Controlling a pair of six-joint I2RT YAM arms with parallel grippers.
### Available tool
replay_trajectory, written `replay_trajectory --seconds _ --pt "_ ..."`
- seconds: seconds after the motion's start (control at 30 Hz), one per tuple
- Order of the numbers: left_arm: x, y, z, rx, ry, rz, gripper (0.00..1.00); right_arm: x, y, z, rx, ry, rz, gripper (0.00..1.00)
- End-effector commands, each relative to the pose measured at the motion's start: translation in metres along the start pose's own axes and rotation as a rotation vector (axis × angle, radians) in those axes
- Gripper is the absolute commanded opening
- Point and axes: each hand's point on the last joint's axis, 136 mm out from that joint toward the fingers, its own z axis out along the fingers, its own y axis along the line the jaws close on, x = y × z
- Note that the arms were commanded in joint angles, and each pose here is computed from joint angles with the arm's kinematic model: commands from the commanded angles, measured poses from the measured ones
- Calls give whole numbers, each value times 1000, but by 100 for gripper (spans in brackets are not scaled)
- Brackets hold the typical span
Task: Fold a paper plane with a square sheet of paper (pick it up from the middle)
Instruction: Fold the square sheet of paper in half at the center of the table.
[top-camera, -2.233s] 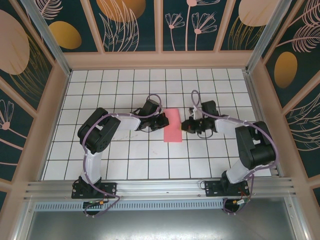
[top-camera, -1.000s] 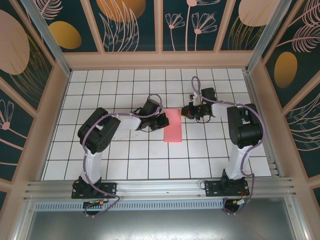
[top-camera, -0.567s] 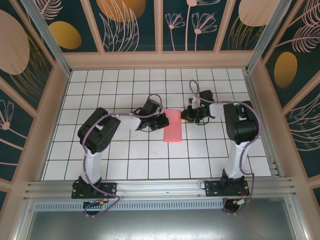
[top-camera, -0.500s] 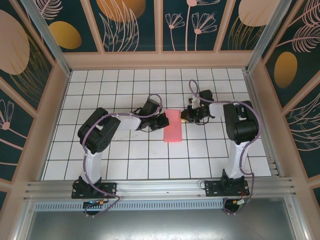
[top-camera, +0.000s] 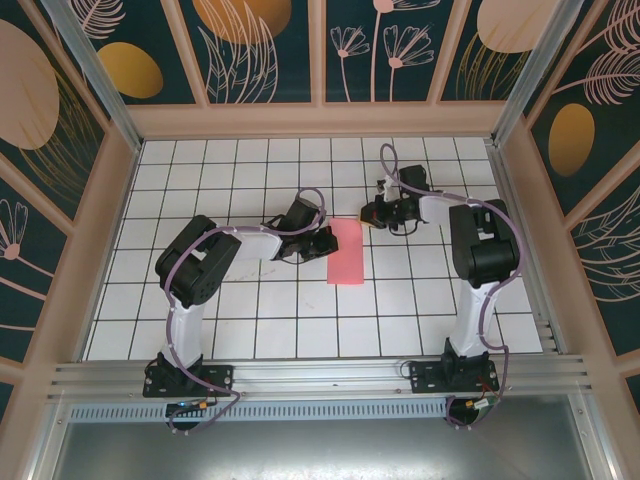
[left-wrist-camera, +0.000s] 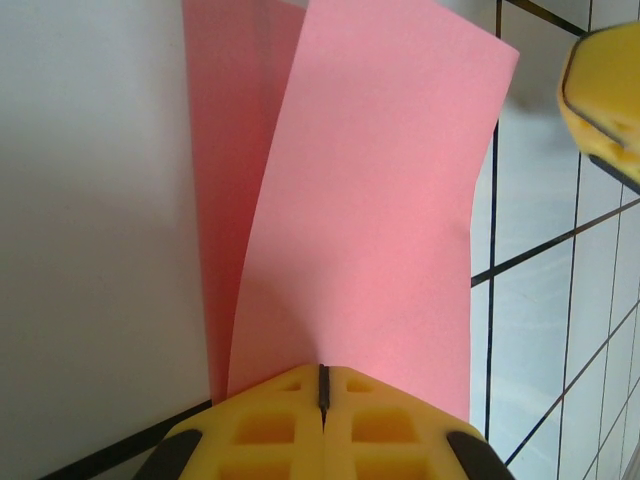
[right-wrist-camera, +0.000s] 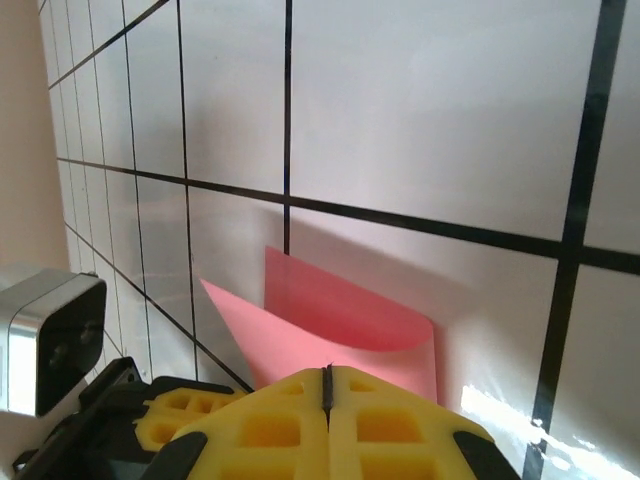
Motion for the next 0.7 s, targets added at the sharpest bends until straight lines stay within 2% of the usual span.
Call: replay_trajectory --seconds 0.0,0.13,0.33,0.67 --pt "33 53 8 -177 102 -49 0 3 -18 12 52 27 41 4" --pt "32 52 8 -176 100 -44 0 14 -26 23 99 52 32 3" --pt "37 58 6 -194 109 -34 0 14 -51 20 219 17 78 4" --pt "48 67 -1 -212 135 15 0 -5 21 -14 34 -60 24 5"
